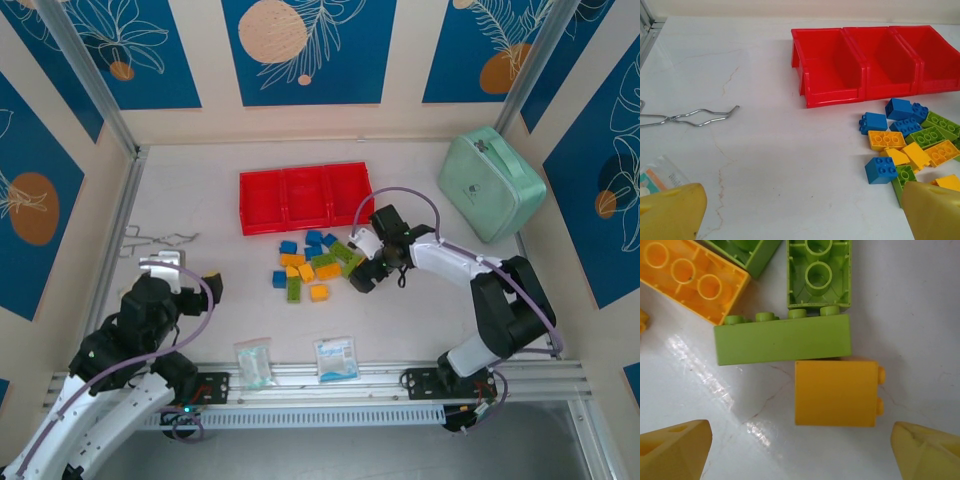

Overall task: Sort the legos into containers by color
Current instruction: Pick up the lego from the center of the table.

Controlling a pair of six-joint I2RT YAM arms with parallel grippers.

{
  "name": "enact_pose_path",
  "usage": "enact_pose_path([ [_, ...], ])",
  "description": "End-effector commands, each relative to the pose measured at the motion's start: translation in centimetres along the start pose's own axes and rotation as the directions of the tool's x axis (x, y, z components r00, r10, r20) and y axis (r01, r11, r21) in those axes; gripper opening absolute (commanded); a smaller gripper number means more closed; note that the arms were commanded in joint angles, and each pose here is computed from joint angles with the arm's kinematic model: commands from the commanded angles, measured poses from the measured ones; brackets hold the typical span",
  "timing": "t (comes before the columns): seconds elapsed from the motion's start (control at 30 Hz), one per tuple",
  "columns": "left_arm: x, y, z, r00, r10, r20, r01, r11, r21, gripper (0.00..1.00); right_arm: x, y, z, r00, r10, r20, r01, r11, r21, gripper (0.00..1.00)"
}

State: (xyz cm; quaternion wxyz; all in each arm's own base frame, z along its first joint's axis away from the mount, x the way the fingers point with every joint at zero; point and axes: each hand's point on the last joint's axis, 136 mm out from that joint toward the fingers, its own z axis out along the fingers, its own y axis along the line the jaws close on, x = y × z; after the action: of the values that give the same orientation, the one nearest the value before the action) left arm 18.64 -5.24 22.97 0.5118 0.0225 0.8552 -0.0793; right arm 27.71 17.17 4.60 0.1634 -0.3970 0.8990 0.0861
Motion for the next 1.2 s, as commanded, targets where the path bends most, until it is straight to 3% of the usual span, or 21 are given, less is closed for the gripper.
enact_pose_path([
  [0.0, -0.4, -0.5, 0.0, 1.0, 0.02, 0.022, -0.021, 0.999, 0.029, 0.99, -1.1, -1.1, 0.2, 1.0, -0.02, 0.011, 0.019, 0.999, 0.026, 0.93],
  [0.7, 0.0, -1.1, 0.2, 1.0, 0.02, -0.013, -0.02, 0.998, 0.054, 0.99, -1.7, -2.4, 1.5, 0.999, -0.033, -0.031, 0.034, 0.999, 0.04, 0.83],
  [1.0, 0.8, -3.9, 1.0, 0.995, 0.058, -0.08, -0.043, 0.983, 0.18, 0.99, -1.5, -2.1, 2.1, 0.997, -0.041, -0.062, 0.042, 0.999, 0.007, 0.74],
  [1.17, 0.9, -4.1, 0.9, 0.994, 0.065, -0.083, -0.048, 0.98, 0.191, 0.99, -1.3, -1.9, 2.4, 0.997, -0.046, -0.069, 0.046, 0.999, -0.004, 0.71],
])
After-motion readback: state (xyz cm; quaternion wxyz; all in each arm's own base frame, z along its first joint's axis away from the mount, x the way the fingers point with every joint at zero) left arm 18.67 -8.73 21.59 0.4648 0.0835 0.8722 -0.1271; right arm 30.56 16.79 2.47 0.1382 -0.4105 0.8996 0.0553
